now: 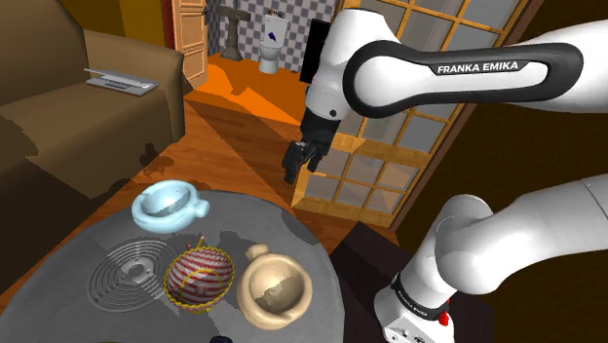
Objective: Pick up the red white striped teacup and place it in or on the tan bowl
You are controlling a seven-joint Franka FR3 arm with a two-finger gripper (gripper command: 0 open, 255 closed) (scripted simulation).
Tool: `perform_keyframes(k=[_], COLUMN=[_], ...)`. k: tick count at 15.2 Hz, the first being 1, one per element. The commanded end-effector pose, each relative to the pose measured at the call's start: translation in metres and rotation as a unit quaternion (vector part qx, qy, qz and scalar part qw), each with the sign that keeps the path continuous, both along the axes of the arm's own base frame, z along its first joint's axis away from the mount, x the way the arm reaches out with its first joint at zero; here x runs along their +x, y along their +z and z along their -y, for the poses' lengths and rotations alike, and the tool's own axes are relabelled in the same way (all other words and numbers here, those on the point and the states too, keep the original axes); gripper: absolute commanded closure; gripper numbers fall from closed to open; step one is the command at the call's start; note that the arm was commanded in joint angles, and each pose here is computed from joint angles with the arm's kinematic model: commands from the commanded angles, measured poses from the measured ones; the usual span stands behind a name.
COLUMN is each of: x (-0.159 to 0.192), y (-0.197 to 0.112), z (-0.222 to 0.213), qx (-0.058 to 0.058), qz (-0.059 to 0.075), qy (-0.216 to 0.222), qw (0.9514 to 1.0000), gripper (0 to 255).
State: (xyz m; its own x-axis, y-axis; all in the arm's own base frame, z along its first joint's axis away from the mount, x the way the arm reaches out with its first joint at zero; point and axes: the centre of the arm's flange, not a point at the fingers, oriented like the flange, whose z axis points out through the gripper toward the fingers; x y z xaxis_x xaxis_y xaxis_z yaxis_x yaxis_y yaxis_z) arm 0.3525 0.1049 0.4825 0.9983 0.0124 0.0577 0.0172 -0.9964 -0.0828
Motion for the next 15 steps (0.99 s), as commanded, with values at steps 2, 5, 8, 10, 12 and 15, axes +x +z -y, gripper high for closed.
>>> perform_keyframes(k=[2,5,8,10,12,15], x=[0.008,0.016,0.023,0.028,0.033,0.04], y=[-0.026,-0.052,-0.078,-0.095,-0.112,-0.137], z=[-0.025,-0.052,-0.08,-0.099,-0.118,-0.146], qx=[0.006,0.012,0.017,0.021,0.025,0.03], qz=[-0.002,-0.004,-0.007,-0.008,-0.01,-0.012], qy=[0.0,0.0,0.0,0.0,0.0,0.0], qw=[1.0,0.9999,0.9998,0.9997,0.9996,0.9995], gripper=[0,0,0,0,0,0])
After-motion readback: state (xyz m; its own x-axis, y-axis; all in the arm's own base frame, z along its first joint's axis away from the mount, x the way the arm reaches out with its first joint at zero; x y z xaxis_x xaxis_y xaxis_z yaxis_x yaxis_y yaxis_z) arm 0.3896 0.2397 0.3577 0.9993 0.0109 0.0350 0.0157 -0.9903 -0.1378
